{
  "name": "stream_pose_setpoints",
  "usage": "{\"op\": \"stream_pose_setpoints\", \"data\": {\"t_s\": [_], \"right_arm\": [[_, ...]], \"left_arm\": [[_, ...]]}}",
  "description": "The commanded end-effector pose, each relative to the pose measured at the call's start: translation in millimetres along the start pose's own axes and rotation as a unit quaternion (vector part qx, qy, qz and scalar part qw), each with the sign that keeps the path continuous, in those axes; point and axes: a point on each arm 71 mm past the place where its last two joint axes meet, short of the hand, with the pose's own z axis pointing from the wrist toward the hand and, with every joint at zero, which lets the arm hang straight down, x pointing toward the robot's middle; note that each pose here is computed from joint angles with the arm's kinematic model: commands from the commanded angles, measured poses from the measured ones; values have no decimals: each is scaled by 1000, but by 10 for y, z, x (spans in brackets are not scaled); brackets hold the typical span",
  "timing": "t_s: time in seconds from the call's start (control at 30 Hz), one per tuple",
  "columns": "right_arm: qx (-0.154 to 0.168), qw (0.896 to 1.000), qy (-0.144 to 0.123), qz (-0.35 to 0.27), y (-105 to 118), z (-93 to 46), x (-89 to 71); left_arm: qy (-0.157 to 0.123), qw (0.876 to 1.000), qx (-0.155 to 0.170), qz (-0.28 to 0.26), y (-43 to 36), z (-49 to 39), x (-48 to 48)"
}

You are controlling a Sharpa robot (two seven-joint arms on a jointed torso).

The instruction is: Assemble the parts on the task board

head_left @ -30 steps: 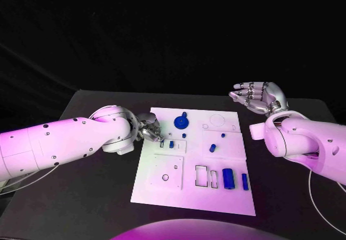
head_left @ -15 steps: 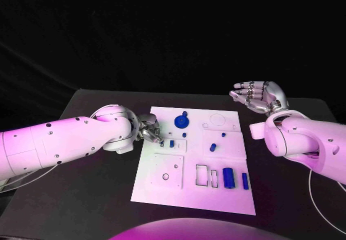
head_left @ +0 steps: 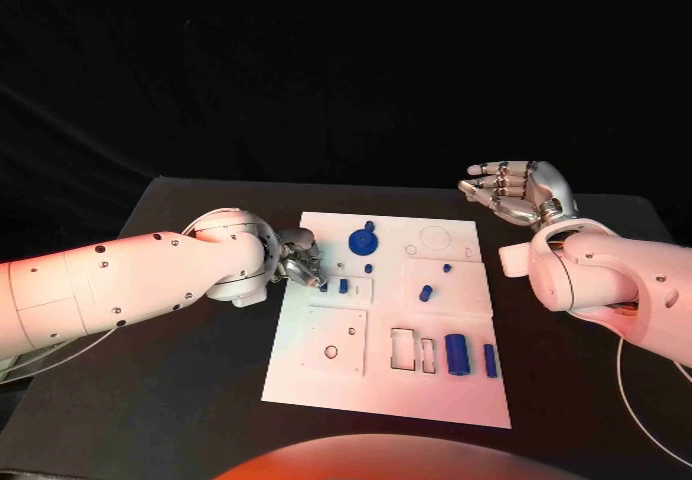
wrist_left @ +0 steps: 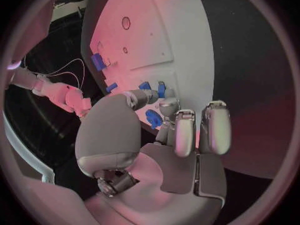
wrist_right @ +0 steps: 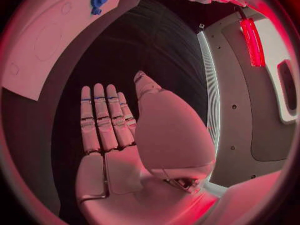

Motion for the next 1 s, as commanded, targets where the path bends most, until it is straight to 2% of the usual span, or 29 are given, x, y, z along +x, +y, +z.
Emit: {"op": "stream_pose_setpoints", "data": {"t_s": [0.03,0.63,1.0], "right_arm": [[-8,1000,7,-3,14,-3,17],[-17,1000,-4,-13,23,2,3],[-16,1000,-3,-13,16,5,6]], "left_arm": [[12,1000,-2,10,0,7,25],[25,1000,-8,12,36,28,32],[33,999,-5,-7,17,30,47]]}}
